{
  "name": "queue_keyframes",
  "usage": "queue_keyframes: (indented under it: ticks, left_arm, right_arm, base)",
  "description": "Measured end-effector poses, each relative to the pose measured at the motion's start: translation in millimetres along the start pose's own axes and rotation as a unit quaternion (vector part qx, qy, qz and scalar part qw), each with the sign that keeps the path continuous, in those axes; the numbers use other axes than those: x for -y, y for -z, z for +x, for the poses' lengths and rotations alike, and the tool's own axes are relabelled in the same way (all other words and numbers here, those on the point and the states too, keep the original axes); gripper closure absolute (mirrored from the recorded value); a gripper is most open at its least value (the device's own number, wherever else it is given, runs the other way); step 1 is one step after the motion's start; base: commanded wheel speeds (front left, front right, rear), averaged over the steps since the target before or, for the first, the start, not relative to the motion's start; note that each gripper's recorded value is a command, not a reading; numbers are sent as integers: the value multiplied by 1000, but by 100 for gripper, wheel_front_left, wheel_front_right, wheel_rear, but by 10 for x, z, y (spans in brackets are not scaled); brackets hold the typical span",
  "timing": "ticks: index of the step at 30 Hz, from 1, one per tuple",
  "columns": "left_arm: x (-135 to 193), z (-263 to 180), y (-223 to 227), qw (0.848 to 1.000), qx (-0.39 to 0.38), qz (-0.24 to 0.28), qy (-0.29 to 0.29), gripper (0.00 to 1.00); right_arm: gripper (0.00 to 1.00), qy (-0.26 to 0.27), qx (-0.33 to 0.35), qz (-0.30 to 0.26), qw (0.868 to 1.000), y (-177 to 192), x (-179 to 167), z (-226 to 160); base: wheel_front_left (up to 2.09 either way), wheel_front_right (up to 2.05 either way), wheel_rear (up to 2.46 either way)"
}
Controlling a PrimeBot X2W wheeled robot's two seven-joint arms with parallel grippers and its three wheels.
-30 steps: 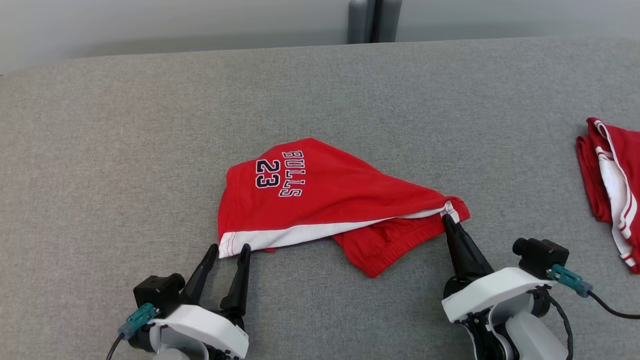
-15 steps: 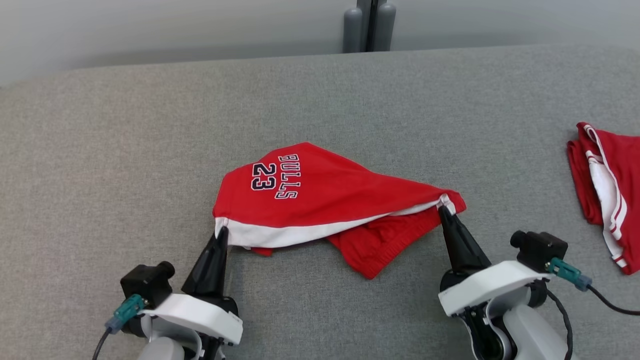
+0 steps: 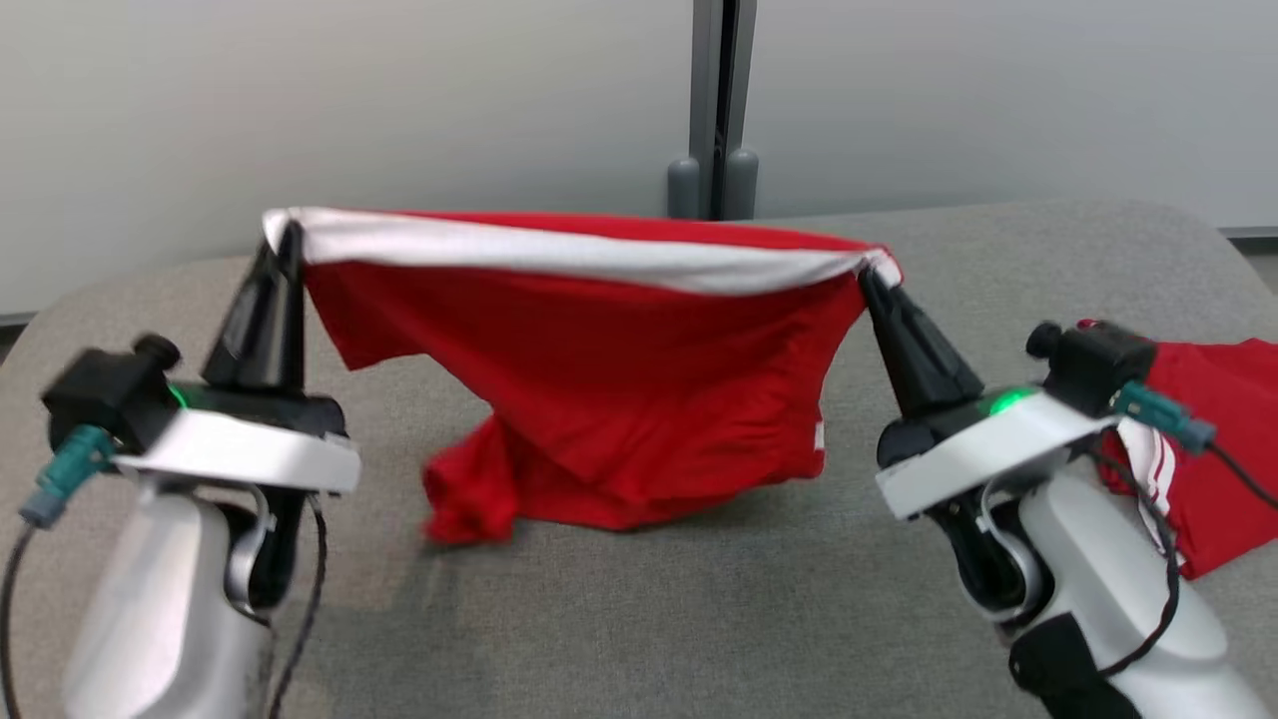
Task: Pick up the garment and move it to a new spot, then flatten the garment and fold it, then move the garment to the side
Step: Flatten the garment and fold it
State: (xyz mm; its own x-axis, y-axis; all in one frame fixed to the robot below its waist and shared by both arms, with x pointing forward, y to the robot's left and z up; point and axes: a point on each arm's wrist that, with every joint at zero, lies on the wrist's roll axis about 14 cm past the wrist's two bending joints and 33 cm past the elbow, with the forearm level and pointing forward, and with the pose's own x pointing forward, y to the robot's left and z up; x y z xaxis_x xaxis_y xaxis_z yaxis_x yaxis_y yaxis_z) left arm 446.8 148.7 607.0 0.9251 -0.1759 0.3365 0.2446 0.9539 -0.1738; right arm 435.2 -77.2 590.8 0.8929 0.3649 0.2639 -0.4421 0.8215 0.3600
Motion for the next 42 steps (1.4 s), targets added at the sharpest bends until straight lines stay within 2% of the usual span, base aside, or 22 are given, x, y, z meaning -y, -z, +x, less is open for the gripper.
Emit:
queue_keyframes:
  ticks: [4, 9, 14, 18, 21, 23, 27, 29, 31, 32, 34, 36, 39, 42]
  left_arm:
    - [45, 179, -318, 999, 38, 27, 22, 100]
    - [39, 397, -185, 997, 16, 55, 46, 100]
    - [-65, 796, -20, 996, -1, 79, 52, 100]
    - [-131, 1272, -57, 993, 14, 105, 53, 100]
    - [-205, 1611, -197, 990, 40, 129, 42, 100]
    - [-267, 1781, -342, 985, 61, 155, 37, 100]
    - [-355, 1942, -663, 977, 107, 181, 25, 100]
    - [-404, 1945, -690, 976, 113, 186, 20, 100]
    - [-465, 1912, -529, 980, 96, 174, 14, 100]
    - [-506, 1853, -329, 983, 72, 166, 10, 100]
    - [-615, 1644, 198, 990, 6, 139, -3, 100]
    - [-727, 1372, 649, 993, -50, 104, -25, 100]
    - [-799, 962, 1172, 990, -117, 64, -52, 100]
    - [-752, 452, 1652, 979, -188, 37, -67, 100]
  right_arm:
    - [100, -23, 18, -25, 999, -258, -50, 82]
    - [100, -38, 3, -56, 998, -292, 43, 308]
    - [100, -36, -7, -120, 992, -333, 306, 731]
    - [100, -50, -7, -194, 980, -412, 421, 1217]
    - [100, -44, 24, -235, 971, -657, 526, 1606]
    - [100, -51, 45, -273, 959, -802, 509, 1820]
    - [100, -66, 77, -326, 940, -910, 422, 2111]
    - [100, -66, 81, -332, 938, -848, 433, 2185]
    - [100, -71, 66, -336, 937, -645, 458, 2224]
    - [100, -73, 44, -332, 939, -428, 495, 2208]
    - [100, -80, -28, -327, 941, 172, 629, 2062]
    - [100, -80, -89, -297, 947, 682, 733, 1843]
    - [100, -81, -146, -262, 950, 1136, 808, 1537]
    - [100, -83, -210, -223, 948, 1589, 834, 1051]
  base:
    - [0, 0, 0]
    - [0, 0, 0]
    - [0, 0, 0]
    - [0, 0, 0]
    - [0, 0, 0]
    - [0, 0, 0]
    - [0, 0, 0]
    - [0, 0, 0]
    - [0, 0, 0]
    - [0, 0, 0]
    - [0, 0, 0]
    - [0, 0, 0]
    - [0, 0, 0]
    - [0, 0, 0]
